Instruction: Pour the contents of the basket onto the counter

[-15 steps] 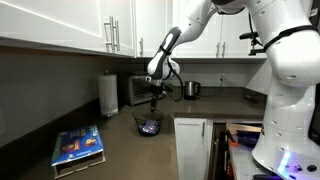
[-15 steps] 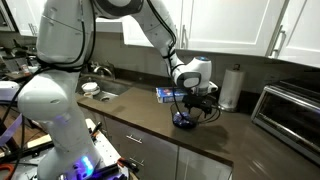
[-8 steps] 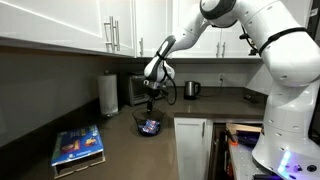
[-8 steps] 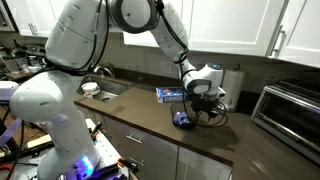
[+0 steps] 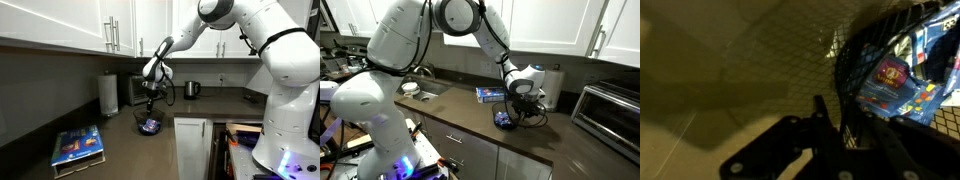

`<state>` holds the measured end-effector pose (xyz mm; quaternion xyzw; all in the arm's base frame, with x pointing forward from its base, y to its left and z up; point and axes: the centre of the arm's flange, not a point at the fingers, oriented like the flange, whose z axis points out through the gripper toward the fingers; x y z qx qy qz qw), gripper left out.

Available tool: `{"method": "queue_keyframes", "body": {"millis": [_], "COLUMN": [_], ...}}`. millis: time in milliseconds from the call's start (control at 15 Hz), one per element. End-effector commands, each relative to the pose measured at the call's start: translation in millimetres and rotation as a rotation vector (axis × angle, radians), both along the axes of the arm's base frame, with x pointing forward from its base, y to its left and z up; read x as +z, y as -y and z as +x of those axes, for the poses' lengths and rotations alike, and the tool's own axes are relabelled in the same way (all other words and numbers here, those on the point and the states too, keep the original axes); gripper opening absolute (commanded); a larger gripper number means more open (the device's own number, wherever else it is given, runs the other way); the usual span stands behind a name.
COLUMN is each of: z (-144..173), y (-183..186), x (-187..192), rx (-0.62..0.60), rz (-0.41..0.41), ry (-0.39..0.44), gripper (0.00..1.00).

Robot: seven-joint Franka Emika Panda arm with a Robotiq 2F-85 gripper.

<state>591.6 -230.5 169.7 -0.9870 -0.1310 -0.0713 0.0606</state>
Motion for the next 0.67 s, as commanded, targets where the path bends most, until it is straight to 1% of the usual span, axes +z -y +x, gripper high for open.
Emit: {"method": "queue_keyframes", "body": {"millis": [0,133,200,333,533,600], "z": [-14,-24,-31,-46,-69,-76], "y": [-8,-14,-18,-27,-42,-48], "x": [7,10,13,18,28,31], "rx": [-0.013,-0.016,-0.021,-0.024,-0.029,-0.033], "rz": [-0.012,-0.022,-0.034,-0.055,-0.103,-0.128], "ry": [-0.036,-0.05,-0.052,-0.056,-0.042,-0.024], "gripper": [0.03,0.01,0.04,0.05,0.05,0.05]}}
